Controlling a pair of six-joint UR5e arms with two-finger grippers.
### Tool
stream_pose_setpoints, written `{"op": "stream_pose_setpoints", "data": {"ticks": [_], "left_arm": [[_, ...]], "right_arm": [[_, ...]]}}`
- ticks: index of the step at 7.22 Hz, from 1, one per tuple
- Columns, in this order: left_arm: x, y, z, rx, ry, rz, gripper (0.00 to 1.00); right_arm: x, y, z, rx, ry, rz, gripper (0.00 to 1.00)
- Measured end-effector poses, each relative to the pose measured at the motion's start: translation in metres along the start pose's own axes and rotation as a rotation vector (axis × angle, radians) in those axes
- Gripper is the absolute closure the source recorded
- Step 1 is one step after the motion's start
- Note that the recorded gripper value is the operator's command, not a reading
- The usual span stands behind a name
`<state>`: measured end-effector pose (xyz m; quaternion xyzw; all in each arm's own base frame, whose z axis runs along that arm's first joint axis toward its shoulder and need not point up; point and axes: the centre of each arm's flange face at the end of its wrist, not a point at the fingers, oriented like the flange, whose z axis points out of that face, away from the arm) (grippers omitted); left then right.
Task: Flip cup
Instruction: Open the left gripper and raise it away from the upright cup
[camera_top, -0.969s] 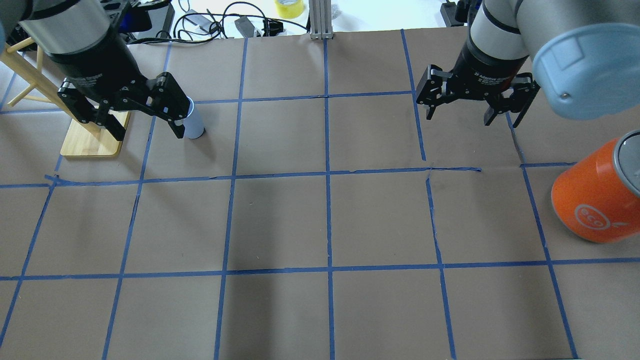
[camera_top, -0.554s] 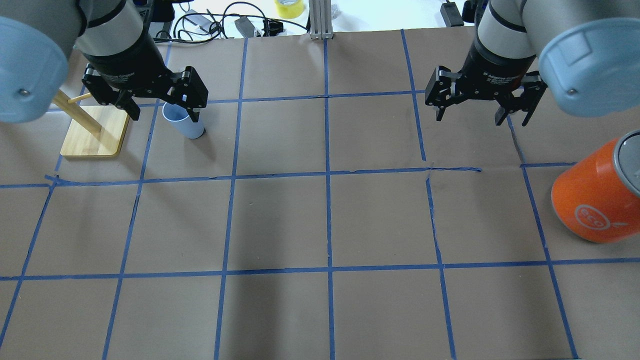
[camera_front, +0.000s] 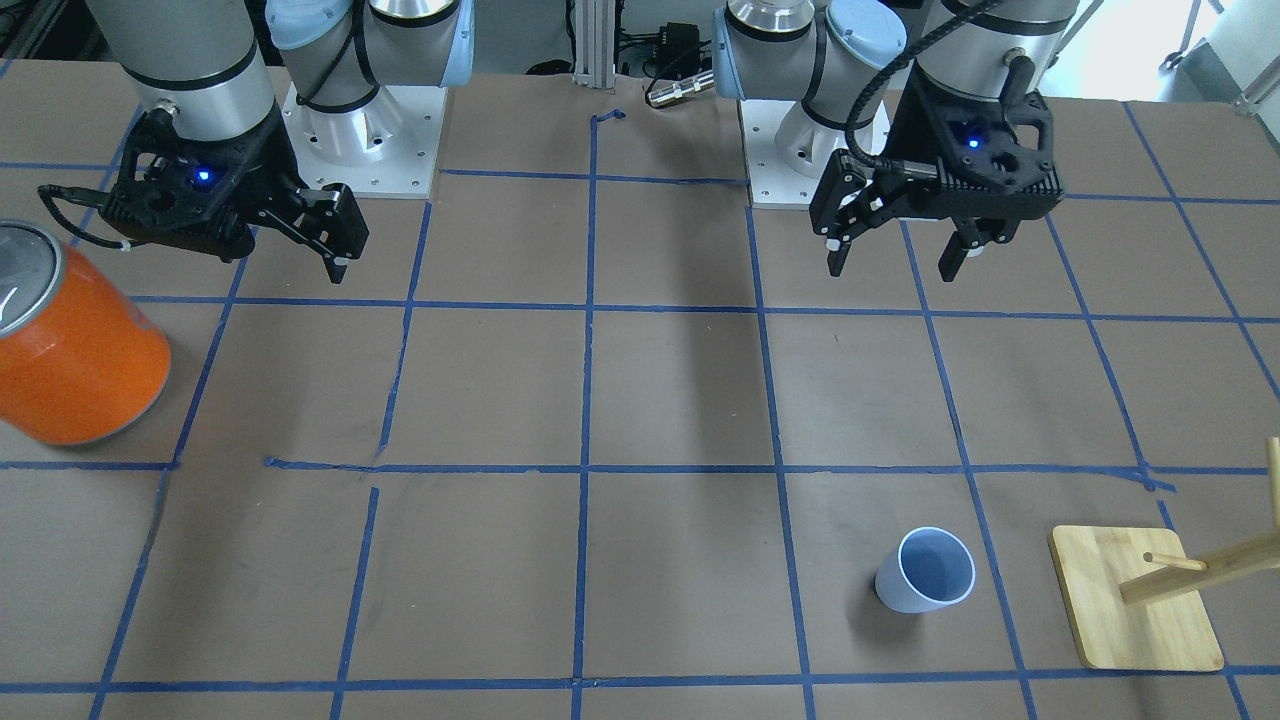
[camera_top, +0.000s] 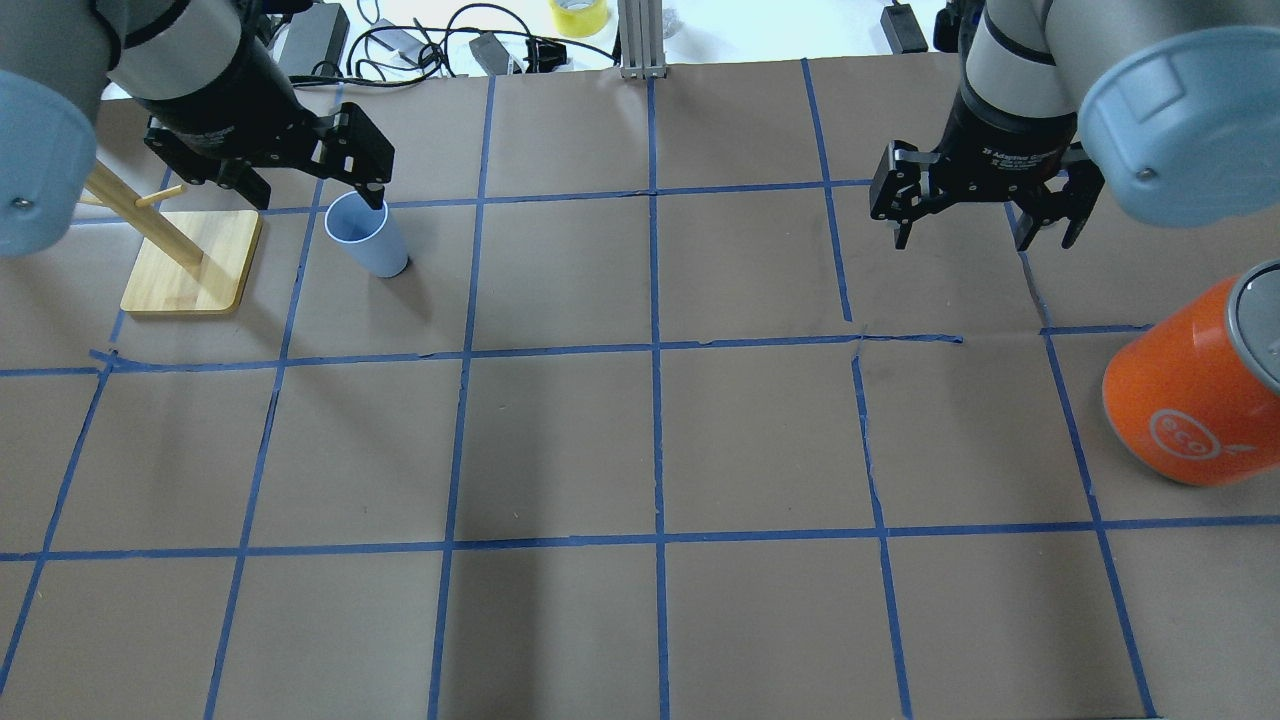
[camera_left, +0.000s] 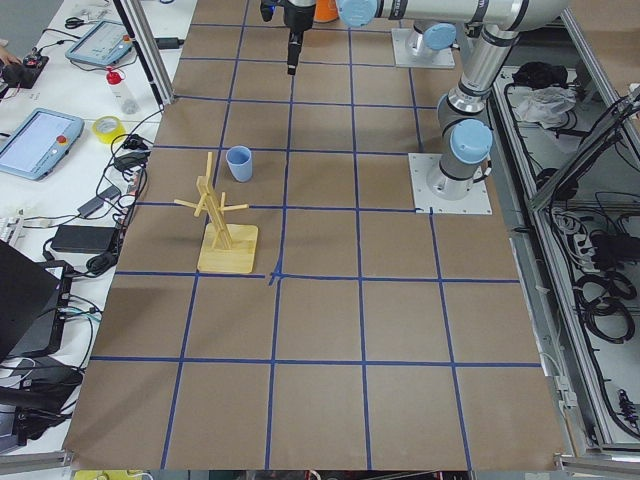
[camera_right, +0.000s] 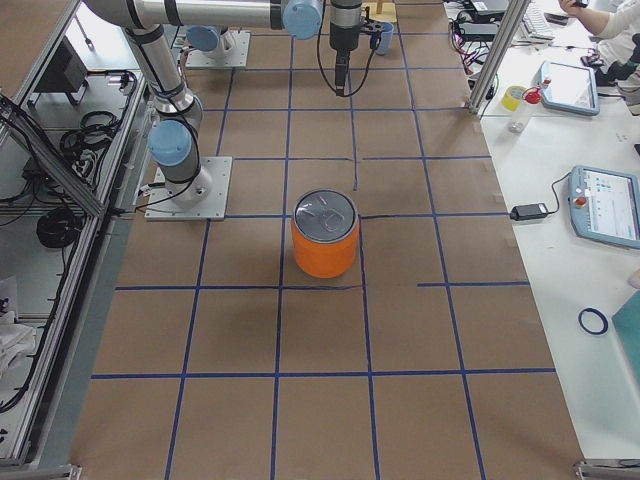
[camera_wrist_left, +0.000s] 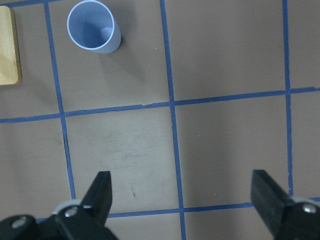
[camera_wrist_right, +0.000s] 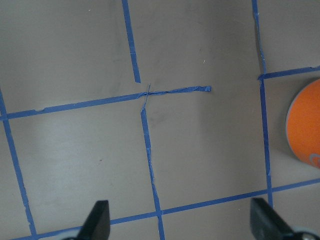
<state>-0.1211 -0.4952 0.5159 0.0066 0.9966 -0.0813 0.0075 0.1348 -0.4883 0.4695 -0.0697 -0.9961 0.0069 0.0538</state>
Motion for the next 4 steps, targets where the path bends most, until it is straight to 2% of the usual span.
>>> {"op": "stream_pose_setpoints", "data": {"ticks": [2,4], "left_arm": [[-0.0050,0.0027,-0.0001,-0.002,0.004,-0.066,0.00],[-0.0046,0.0050,-0.0016,-0.003,0.014,-0.089,0.00]], "right_arm": [[-0.0008,-0.0006,0.0020,-0.001,-0.005,0.001,0.00],[-0.0010,0.0000,0.0026,-0.002,-0.008,0.000,0.00]]}}
